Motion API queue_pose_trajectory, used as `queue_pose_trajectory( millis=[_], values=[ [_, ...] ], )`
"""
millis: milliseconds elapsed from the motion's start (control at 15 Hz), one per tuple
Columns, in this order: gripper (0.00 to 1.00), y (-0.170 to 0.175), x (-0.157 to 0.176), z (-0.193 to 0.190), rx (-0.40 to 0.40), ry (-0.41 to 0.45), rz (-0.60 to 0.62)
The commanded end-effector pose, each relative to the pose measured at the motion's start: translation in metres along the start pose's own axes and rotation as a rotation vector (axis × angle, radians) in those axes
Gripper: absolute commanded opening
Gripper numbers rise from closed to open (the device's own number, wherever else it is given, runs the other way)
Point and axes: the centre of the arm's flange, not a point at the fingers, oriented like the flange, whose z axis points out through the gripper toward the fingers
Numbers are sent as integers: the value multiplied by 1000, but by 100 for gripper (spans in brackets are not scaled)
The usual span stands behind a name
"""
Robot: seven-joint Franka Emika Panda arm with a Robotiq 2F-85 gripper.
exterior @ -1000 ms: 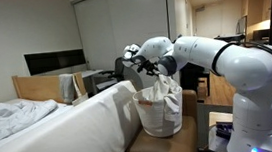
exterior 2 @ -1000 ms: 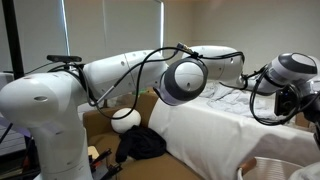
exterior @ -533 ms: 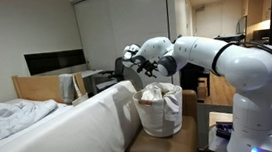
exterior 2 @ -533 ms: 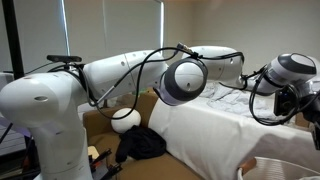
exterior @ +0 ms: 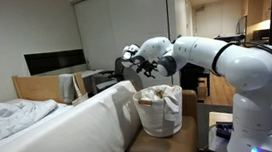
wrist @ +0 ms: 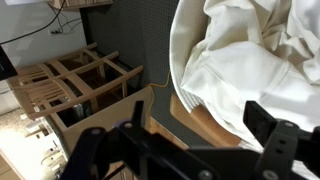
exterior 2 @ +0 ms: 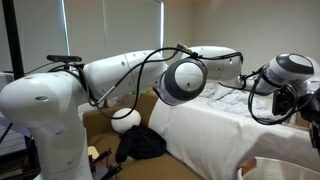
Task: Put the white jersey in the laundry basket
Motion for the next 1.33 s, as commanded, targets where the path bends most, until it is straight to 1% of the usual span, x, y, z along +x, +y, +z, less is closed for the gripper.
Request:
queue_pose_trajectory(
  millis=[0, 267, 533, 800, 1000, 1267],
  values=[
    [100, 2, -4, 4, -28, -22, -57],
    [100, 3, -15, 6, -41, -36, -155],
    [100, 6, -30, -3, -17, -39, -267],
    [100, 13, -47, -20, 48, -42, -400],
    [100, 25, -58, -42, 116, -34, -490],
    [100, 44, -68, -69, 194, -15, -571]
  ],
)
